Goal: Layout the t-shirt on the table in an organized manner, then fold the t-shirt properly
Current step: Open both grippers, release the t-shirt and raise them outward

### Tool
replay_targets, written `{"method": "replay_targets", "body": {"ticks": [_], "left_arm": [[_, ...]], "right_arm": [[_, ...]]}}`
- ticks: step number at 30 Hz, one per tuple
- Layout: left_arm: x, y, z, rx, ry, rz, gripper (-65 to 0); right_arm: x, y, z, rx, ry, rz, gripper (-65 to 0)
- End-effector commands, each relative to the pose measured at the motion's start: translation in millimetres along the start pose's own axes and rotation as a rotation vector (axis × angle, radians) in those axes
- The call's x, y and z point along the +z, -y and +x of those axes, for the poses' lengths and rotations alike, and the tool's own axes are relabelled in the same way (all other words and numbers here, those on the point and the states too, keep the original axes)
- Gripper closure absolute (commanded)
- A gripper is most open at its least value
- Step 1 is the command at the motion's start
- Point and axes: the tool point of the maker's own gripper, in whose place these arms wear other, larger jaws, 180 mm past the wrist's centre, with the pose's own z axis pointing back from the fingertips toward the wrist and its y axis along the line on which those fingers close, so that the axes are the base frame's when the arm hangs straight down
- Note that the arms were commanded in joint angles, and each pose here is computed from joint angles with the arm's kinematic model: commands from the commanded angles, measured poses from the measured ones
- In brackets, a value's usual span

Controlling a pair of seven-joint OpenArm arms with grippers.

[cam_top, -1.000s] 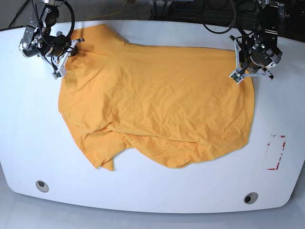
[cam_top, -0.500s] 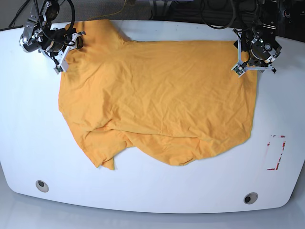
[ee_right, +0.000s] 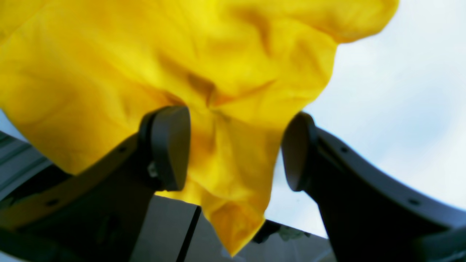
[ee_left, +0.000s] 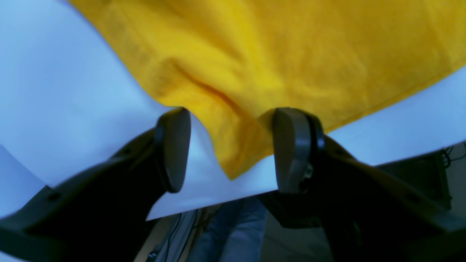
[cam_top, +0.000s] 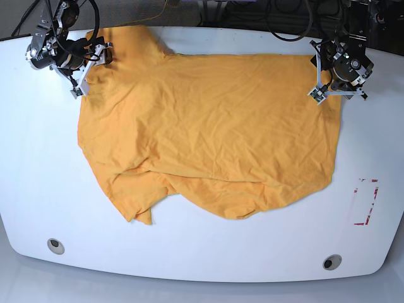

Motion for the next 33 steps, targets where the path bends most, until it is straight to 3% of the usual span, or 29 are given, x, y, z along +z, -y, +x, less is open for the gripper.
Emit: {"method": "replay_targets", "body": {"ticks": [1, 4, 11, 26, 33], "left_arm": [[4, -10, 2, -0.002, 0.007, 0.031, -33.6], [4, -10, 2, -0.002, 0.007, 0.031, -33.3], [4, -7, 3, -0.003, 0.012, 0.023, -24.8], [4, -7, -2, -0.002, -0.004, 0.026, -24.4], [2, -4, -23, -0.028, -0.075, 0.053, -24.3]], "right_arm": [[4, 7, -4, 0.005, -0.021, -0.026, -38.2], [3, 7, -3, 0.004, -0.014, -0.026, -38.0], [3, 4, 3, 0.011, 0.022, -0.015, -38.0], [8, 13, 14, -0.012, 0.066, -0.036, -38.3], [13, 22, 11, -0.041, 0.077, -0.059, -38.3]]}}
